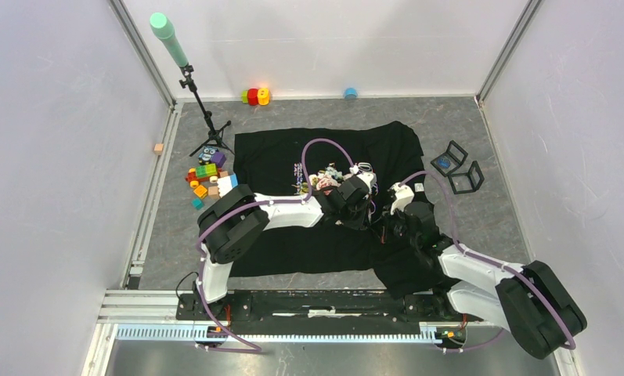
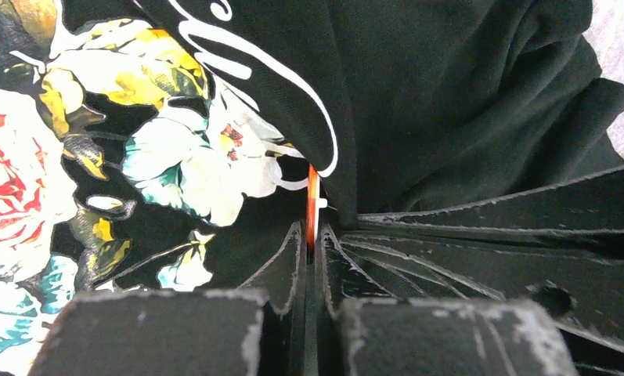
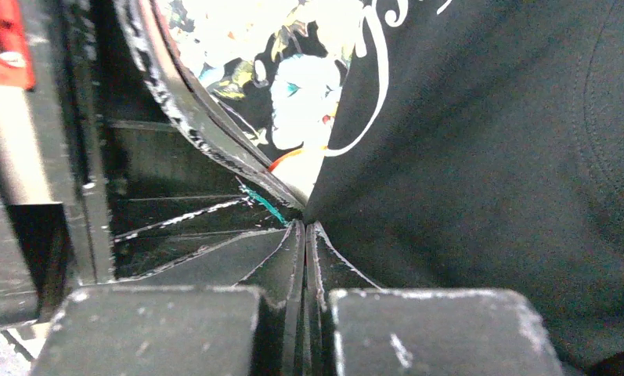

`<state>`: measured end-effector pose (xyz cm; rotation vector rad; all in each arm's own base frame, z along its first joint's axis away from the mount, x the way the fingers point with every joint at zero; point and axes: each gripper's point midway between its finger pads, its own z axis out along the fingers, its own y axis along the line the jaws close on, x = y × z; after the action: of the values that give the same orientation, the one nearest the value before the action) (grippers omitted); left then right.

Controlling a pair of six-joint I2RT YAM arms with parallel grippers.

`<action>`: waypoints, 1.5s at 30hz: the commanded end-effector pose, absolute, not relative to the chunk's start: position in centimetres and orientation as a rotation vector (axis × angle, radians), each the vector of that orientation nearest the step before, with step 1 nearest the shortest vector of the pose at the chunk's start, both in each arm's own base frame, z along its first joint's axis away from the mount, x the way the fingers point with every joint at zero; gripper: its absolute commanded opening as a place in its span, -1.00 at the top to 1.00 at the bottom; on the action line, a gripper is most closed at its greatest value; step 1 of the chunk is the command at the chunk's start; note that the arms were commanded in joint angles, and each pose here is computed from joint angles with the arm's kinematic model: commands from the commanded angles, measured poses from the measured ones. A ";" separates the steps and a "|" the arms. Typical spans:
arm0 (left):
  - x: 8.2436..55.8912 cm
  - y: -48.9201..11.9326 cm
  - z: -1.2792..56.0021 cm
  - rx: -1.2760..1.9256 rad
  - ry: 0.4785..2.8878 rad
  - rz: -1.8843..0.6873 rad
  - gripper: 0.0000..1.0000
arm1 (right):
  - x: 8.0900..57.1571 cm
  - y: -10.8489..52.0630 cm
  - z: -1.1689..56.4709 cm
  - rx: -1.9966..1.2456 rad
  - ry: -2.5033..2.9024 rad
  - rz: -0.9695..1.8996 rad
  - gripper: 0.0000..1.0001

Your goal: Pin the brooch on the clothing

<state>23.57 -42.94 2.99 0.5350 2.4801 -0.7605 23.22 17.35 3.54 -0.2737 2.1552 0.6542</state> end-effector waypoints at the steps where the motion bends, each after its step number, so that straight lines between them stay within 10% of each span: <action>1: 23.7 -44.3 4.5 0.563 2.384 -0.846 0.95 | 23.4 17.2 2.8 -0.272 2.178 0.635 1.00; 16: 23.0 -44.8 5.4 0.525 2.314 -0.995 0.95 | 22.7 17.9 2.9 -0.332 2.179 0.686 1.00; 29: 23.6 -43.6 5.1 0.545 2.279 -1.069 0.95 | 25.4 14.2 10.3 -0.305 2.032 0.402 -0.12; 45: 22.7 -44.3 6.1 0.636 2.189 -1.197 0.95 | 23.4 13.9 5.5 -0.286 1.979 0.646 -0.01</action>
<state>22.82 -43.05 2.82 0.5707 2.3172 -1.0903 23.67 12.31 4.53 -0.2428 2.0759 0.5237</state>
